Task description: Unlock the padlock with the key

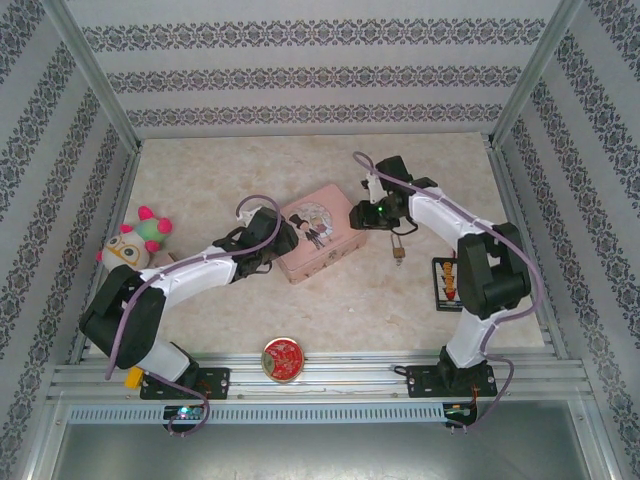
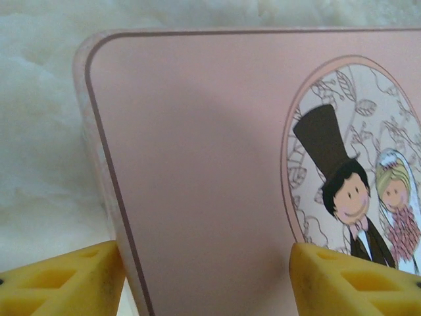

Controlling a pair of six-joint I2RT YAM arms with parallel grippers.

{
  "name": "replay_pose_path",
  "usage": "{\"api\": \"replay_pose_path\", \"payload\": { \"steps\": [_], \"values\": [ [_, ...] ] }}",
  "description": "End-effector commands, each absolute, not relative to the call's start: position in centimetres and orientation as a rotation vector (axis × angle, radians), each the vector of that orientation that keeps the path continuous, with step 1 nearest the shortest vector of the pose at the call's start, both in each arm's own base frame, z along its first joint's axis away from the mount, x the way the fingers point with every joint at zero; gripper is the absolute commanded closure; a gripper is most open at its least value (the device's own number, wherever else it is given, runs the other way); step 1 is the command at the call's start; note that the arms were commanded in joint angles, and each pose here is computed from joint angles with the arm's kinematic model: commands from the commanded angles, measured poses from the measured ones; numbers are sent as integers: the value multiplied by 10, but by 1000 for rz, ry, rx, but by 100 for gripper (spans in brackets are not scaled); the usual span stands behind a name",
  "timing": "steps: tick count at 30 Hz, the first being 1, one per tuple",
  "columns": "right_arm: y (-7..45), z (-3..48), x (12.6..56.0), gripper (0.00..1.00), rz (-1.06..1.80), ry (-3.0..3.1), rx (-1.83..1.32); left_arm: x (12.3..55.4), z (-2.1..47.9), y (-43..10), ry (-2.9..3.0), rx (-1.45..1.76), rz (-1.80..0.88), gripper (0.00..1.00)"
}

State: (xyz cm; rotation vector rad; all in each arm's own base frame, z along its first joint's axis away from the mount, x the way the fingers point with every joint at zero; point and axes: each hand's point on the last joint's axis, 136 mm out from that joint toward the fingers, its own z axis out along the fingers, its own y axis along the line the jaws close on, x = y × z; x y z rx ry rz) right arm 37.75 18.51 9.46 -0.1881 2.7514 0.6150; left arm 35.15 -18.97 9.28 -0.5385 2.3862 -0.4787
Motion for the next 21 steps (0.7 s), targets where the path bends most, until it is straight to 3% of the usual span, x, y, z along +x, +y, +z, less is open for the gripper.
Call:
{"api": "replay_pose_path", "payload": {
  "steps": [1,21],
  "values": [
    [189,106,363,54,635,2719,-147,370,109,-200,2344,-468,-523,34],
    [193,97,309,55,708,2648,101,414,116,-205,2333,-423,-594,34]
  ]
}}
